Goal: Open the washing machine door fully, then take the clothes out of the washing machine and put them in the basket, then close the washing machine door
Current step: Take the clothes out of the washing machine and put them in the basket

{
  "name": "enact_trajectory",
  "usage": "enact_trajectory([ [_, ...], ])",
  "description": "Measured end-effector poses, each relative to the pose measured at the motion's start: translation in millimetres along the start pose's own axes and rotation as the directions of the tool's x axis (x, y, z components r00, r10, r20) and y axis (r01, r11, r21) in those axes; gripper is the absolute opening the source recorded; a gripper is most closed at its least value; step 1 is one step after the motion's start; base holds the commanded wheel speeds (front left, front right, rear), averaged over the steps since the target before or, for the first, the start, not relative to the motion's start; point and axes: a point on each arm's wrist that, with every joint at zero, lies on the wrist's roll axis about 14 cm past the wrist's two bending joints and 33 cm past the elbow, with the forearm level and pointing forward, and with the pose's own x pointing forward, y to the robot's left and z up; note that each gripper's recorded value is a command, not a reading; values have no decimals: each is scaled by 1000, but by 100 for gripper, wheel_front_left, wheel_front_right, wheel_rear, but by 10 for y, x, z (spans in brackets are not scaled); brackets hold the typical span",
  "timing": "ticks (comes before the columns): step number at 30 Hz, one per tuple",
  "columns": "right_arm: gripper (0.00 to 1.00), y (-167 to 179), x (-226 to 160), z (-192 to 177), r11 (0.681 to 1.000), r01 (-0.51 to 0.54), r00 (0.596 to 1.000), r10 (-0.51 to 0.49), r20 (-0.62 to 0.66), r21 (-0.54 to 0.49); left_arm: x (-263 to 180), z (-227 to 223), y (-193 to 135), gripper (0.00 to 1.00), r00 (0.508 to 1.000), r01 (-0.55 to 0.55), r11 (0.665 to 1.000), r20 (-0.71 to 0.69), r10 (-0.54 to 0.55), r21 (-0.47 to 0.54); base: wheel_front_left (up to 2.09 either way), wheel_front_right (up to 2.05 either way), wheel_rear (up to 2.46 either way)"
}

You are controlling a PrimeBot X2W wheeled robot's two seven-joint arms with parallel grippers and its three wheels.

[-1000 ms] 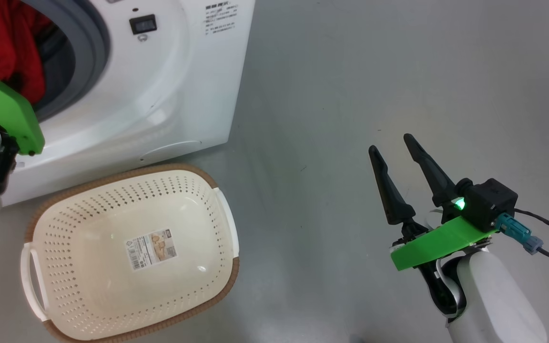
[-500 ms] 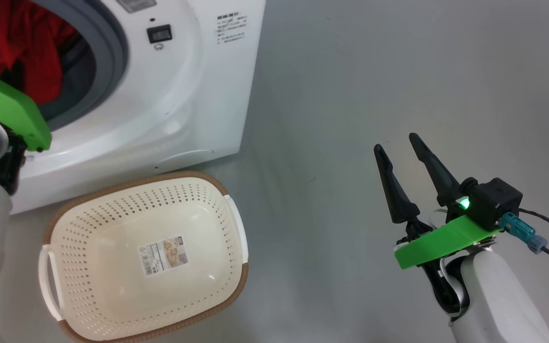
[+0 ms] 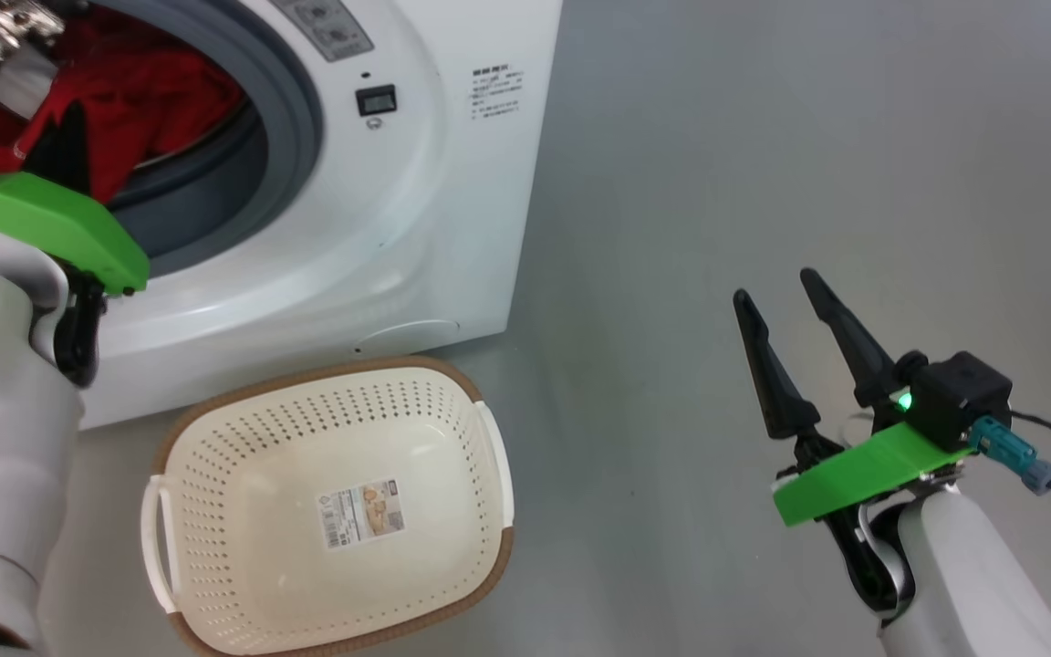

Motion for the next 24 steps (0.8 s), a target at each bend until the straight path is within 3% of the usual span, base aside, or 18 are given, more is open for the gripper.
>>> enact_trajectory([
  [6,100,47,-67,27,1000,-14,1000,14,3,2,-156,397,-74,0,990,12,999,141,-7,-32,0,0,0],
  [24,100,154,-83,111,999,-51,998,51,25,2,-903,758,5,0,925,-30,999,378,41,-35,0,0,0],
])
